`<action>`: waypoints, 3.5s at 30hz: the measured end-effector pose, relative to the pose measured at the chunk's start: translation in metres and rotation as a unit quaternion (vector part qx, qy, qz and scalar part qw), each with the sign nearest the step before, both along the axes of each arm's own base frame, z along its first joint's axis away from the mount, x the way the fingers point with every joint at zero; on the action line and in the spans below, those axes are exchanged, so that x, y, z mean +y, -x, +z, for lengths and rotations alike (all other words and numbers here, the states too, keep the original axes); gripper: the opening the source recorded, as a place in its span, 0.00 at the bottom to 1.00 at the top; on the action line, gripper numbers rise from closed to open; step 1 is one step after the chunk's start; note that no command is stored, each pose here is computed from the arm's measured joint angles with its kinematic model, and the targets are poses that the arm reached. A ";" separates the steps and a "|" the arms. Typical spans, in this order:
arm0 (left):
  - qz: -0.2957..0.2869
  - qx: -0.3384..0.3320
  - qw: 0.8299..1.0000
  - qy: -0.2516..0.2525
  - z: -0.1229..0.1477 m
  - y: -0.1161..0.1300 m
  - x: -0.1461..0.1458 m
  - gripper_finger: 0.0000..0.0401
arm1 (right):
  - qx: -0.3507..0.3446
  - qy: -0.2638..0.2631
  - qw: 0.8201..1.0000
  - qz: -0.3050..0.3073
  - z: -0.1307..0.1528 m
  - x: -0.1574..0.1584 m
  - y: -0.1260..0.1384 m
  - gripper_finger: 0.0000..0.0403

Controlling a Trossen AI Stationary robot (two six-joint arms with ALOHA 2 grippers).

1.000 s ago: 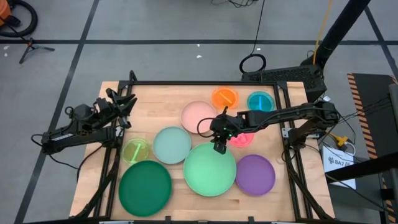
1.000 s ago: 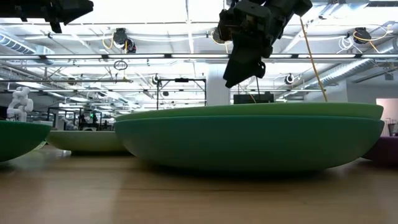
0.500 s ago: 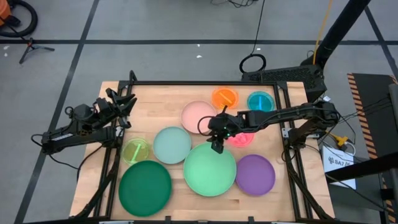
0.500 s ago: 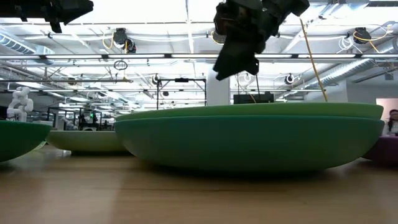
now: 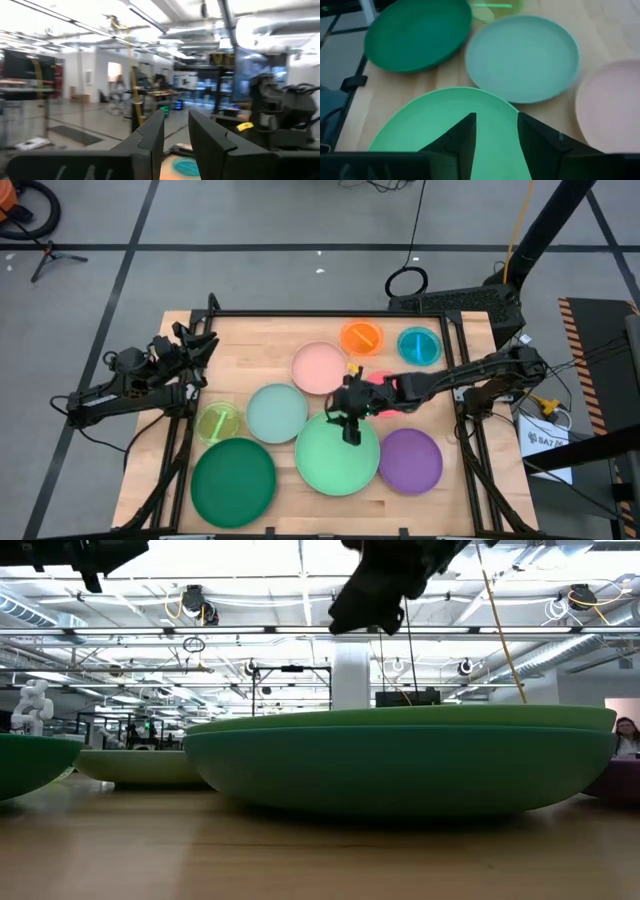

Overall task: Stack plastic plates
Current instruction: Stack the dark green plate on top of the light green plate

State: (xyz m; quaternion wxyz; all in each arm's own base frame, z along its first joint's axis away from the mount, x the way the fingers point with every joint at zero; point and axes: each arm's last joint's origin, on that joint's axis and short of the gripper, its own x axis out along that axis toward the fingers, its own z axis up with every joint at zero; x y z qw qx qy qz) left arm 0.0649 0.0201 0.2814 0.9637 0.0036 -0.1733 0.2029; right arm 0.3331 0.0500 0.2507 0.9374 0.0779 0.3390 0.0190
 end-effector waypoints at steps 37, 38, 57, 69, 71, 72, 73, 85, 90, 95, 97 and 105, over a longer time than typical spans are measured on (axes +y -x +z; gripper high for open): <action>-0.290 0.114 0.939 0.147 -0.028 -0.099 -0.036 0.24 | -0.065 0.171 0.979 0.090 -0.025 0.040 0.013 0.30; -0.296 0.120 0.935 0.152 -0.030 -0.101 -0.038 0.24 | -0.063 0.173 0.979 0.090 -0.025 0.038 0.013 0.30; -0.326 0.178 0.908 0.194 -0.049 -0.112 -0.072 0.24 | -0.181 0.194 0.962 0.067 0.002 0.008 0.073 0.30; -0.318 0.187 0.906 0.209 -0.053 -0.111 -0.083 0.24 | -0.250 0.168 0.954 0.004 -0.027 -0.018 0.104 0.30; -0.314 0.190 0.906 0.211 -0.055 -0.113 -0.086 0.24 | -0.249 0.161 0.955 -0.006 -0.031 -0.020 0.105 0.30; -0.309 0.194 0.906 0.213 -0.057 -0.113 -0.087 0.24 | -0.248 0.156 0.956 -0.011 -0.032 -0.022 0.105 0.30; -0.306 0.200 0.906 0.215 -0.059 -0.114 -0.087 0.24 | -0.245 0.151 0.958 -0.016 -0.034 -0.023 0.105 0.30; -0.306 0.252 0.886 0.239 -0.079 -0.123 -0.100 0.24 | -0.233 0.134 0.963 -0.026 -0.039 -0.024 0.106 0.30; -0.315 0.293 0.864 0.263 -0.095 -0.126 -0.110 0.24 | -0.233 0.133 0.963 -0.026 -0.039 -0.024 0.106 0.30; -0.316 0.409 0.812 0.273 -0.092 -0.130 -0.128 0.24 | -0.232 0.133 0.963 -0.026 -0.039 -0.024 0.106 0.30; -0.290 0.489 0.782 0.256 -0.085 -0.130 -0.136 0.24 | -0.233 0.132 0.963 -0.026 -0.039 -0.024 0.106 0.30; -0.199 0.704 0.664 0.157 -0.077 -0.110 -0.147 0.24 | -0.233 0.129 0.963 -0.028 -0.039 -0.024 0.106 0.30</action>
